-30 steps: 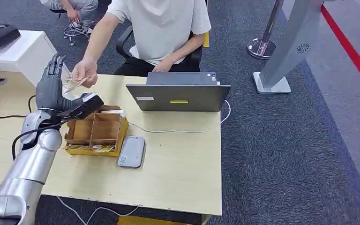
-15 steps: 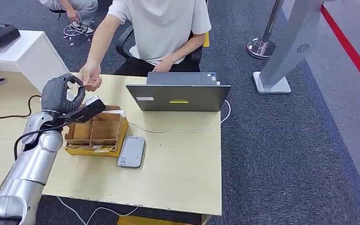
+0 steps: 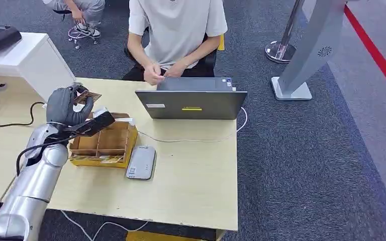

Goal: Pass the card to the sensor for recognition and then transmit it.

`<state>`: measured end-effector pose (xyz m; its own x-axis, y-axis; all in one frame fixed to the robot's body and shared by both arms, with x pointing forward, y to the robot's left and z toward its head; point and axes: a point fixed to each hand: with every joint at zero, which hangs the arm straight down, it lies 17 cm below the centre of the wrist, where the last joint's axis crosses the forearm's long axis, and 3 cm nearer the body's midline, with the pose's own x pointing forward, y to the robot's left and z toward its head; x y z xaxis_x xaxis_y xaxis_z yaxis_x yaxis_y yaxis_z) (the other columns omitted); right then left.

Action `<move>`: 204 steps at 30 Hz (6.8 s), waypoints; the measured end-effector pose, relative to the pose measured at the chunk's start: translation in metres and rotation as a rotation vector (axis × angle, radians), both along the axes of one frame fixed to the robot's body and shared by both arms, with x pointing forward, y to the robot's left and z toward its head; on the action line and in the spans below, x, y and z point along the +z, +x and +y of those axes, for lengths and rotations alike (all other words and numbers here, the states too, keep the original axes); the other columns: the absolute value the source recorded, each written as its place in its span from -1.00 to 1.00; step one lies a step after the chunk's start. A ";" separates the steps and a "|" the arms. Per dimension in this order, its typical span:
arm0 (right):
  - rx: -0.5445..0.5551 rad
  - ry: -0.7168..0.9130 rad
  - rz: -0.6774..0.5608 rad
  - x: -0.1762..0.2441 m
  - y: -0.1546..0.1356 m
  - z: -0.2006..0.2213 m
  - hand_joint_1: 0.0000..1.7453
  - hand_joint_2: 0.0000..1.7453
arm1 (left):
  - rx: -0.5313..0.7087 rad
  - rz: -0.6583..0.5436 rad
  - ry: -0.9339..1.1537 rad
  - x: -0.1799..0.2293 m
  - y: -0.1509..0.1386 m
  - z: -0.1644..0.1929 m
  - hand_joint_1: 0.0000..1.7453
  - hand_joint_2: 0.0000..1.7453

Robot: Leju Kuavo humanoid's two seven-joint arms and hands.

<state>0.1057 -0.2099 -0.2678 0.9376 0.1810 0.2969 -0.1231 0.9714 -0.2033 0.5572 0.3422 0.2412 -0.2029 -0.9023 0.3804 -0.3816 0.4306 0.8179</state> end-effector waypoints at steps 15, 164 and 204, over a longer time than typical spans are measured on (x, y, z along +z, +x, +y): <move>-0.064 -0.014 0.015 -0.001 -0.005 -0.007 -1.00 1.00 | -0.191 -0.022 0.169 -0.024 -0.076 -0.105 1.00 1.00; -0.100 -0.077 0.083 -0.003 -0.022 -0.016 -1.00 1.00 | 0.056 0.194 0.424 -0.136 -0.154 -0.038 -1.00 1.00; -0.036 -0.061 0.061 -0.002 -0.015 -0.009 -1.00 1.00 | 0.041 0.153 0.341 -0.139 -0.110 -0.075 1.00 1.00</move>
